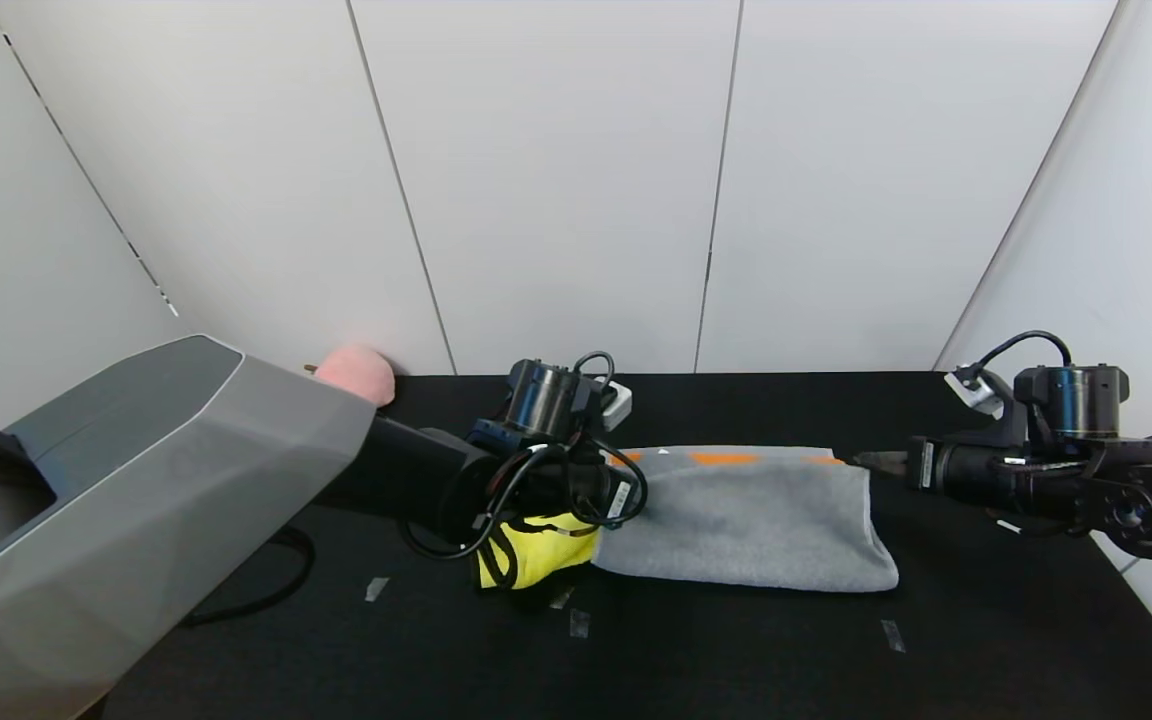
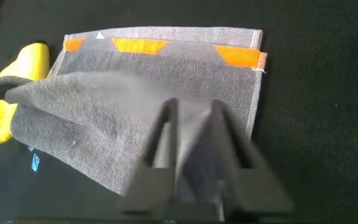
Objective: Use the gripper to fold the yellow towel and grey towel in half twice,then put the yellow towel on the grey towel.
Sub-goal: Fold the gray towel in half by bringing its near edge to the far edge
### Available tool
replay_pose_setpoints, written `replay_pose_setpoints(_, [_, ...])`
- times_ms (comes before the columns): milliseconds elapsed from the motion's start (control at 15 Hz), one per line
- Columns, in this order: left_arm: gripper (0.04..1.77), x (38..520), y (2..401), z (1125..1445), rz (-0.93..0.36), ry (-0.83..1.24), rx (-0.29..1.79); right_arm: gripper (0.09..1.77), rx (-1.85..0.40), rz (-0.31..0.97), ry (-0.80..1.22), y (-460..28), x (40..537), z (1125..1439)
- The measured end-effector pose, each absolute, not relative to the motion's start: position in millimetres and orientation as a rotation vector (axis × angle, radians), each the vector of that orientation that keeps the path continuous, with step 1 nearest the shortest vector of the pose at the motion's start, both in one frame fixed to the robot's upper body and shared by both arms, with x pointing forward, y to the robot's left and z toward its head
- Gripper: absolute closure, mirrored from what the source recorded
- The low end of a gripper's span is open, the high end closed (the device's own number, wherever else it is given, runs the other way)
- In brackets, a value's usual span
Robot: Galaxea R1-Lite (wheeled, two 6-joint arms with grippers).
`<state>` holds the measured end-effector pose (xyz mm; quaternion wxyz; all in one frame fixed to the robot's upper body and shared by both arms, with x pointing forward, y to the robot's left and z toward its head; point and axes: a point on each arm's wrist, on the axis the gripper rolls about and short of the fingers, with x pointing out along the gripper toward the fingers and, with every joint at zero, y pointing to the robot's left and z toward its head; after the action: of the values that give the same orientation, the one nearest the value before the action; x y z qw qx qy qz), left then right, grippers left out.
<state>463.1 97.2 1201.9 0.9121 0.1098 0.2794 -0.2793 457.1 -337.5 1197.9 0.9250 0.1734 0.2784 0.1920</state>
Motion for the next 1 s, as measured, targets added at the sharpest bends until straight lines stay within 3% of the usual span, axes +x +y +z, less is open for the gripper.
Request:
replay_pose_setpoints(200, [1.15, 463.8, 95.5, 1201.4, -0.577, 0.572, 0.224, 0.93, 0.356, 0.394, 0.573, -337.5, 457.4, 1197.2])
replay_pose_setpoints(400, [0.81, 465.2, 96.4, 1202.7, -0.573, 0.567, 0.221, 0.68, 0.355, 0.391, 0.561, -338.9, 457.4, 1198.8])
replay_pose_setpoints(667, [0.53, 468.9, 105.7, 1212.4, -0.547, 0.546, 0.211, 0.47, 0.358, 0.383, 0.549, -342.5, 454.7, 1202.7])
replay_pose_setpoints(1000, [0.33, 466.1, 120.2, 1242.0, -0.527, 0.488, 0.174, 0.32, 0.364, 0.372, 0.562, -345.4, 451.5, 1200.2])
